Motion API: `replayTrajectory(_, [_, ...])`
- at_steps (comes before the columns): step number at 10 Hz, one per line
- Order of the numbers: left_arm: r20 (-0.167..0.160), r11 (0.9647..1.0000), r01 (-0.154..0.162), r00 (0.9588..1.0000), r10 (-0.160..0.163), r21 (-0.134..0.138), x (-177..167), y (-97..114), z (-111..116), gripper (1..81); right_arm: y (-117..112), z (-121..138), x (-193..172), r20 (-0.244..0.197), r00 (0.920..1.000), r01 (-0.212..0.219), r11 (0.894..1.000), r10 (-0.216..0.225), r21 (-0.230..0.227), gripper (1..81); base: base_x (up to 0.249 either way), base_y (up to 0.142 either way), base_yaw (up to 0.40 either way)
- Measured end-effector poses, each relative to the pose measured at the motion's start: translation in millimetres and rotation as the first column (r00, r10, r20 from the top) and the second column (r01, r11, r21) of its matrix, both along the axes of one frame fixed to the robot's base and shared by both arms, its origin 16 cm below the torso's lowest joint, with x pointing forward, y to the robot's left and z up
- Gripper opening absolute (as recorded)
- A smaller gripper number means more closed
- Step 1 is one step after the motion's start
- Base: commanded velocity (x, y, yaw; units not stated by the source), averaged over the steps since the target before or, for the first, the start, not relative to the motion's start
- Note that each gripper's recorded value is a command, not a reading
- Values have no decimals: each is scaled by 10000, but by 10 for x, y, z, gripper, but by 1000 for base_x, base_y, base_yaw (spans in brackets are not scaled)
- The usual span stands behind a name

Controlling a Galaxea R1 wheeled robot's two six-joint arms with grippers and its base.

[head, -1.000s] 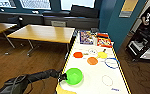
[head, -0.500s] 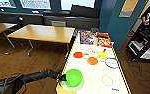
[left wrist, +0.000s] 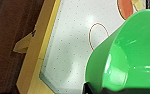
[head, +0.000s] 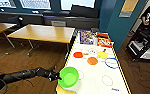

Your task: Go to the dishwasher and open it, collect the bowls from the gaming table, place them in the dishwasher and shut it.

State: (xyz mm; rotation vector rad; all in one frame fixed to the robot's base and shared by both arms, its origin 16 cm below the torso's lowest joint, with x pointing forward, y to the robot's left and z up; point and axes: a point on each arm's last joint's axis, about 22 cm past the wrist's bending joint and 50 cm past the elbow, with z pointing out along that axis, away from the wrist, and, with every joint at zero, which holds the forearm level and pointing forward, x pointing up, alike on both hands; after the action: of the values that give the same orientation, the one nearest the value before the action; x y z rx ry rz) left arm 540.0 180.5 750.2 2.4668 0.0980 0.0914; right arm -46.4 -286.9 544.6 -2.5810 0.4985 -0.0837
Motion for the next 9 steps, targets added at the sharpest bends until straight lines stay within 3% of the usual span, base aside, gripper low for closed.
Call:
replayTrajectory(3, [402,9986,-247,9989,229,459,-342,742,164,10,-71,-49,-31,-53,10000,-82,9998,81,-183,10,0,0,0])
replayTrajectory(4, [224,9974,-254,9995,239,673,-611,935,56,10,-91,-67,-47,-77,9999,-108,9996,106,-243,10,0,0,0])
replayTrajectory(6, [-547,9926,-209,9981,276,1200,-1288,1269,-336,10,16,-90,-73,-128,9999,-91,9999,89,-129,10,0,0,0])
replayTrajectory(7, [-1024,9903,-125,9944,268,1383,-1669,1369,-555,10,40,-107,-82,-146,9998,-100,9999,99,-123,10,0,0,0])
replayTrajectory(9, [-2113,9874,-125,9763,461,1577,-2529,1492,-1027,10,-53,-148,-113,-211,9996,-188,9993,181,-323,10,0,0,0])
